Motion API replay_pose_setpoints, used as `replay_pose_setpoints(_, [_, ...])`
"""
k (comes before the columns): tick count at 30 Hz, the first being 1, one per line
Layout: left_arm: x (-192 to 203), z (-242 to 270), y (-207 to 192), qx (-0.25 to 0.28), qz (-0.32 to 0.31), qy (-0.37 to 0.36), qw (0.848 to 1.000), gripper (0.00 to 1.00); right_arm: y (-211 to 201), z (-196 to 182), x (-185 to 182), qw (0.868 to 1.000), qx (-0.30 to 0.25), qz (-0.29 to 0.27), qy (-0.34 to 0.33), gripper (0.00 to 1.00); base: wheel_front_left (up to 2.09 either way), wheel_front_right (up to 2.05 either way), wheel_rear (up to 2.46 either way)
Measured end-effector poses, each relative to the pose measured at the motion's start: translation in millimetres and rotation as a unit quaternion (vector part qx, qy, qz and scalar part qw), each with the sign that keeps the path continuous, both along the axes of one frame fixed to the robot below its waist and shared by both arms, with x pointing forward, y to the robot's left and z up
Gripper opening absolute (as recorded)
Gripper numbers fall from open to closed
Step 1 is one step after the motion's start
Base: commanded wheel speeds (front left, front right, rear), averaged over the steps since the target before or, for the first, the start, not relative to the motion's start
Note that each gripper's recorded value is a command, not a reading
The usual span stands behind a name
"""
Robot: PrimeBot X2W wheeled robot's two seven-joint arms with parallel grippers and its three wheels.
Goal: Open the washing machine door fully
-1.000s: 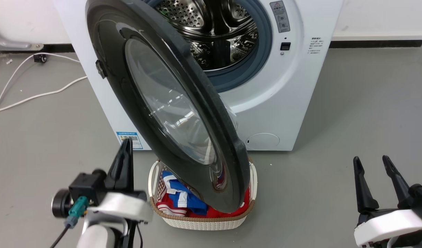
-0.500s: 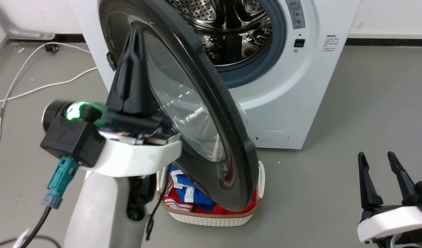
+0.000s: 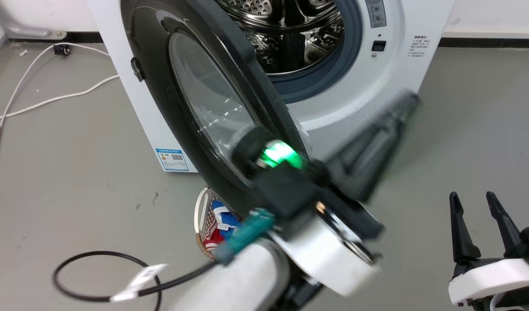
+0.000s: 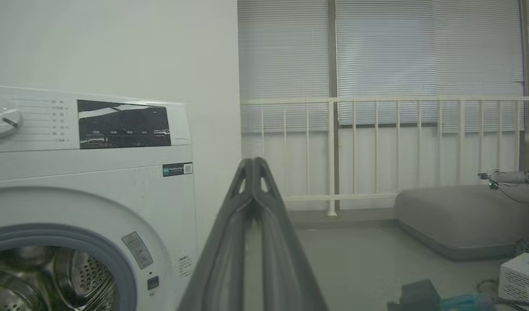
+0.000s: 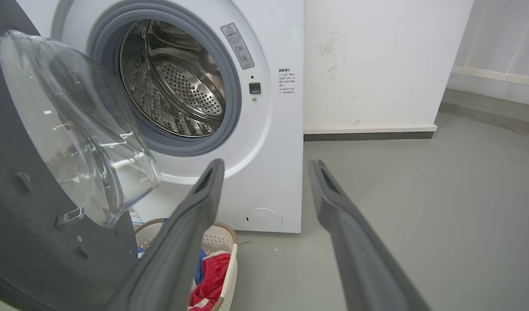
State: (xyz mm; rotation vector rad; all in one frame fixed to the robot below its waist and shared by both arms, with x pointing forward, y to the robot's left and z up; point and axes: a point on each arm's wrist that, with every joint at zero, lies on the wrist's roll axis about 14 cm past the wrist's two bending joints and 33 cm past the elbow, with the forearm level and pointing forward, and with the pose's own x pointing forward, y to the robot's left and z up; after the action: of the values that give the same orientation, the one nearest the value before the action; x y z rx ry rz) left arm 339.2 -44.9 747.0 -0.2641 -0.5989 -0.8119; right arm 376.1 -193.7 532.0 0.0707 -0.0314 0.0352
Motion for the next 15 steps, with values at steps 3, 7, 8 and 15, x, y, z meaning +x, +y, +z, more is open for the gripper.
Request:
replay_pose_setpoints(3, [-7,-33,-28,0.043,-0.047,0.052,0.997,0.0,0,-4,0,1.0,0.003,-0.001,0.006,1.0,0.0,0.0,0.0])
replay_pose_setpoints(7, [-14,-81,-49,0.097,-0.079,0.119,0.985,0.0,-1,-9,2,1.0,0.004,-0.001,0.014,1.0,0.0,0.0,0.0])
replay_pose_setpoints(8, [-15,-92,-53,0.109,-0.084,0.134,0.981,0.0,-1,-10,2,1.0,0.005,-0.001,0.016,1.0,0.0,0.0,0.0])
replay_pose_setpoints(15, [-21,-154,-56,0.166,-0.09,0.214,0.958,0.0,-1,-17,3,1.0,0.009,-0.003,0.026,1.0,0.0,0.0,0.0])
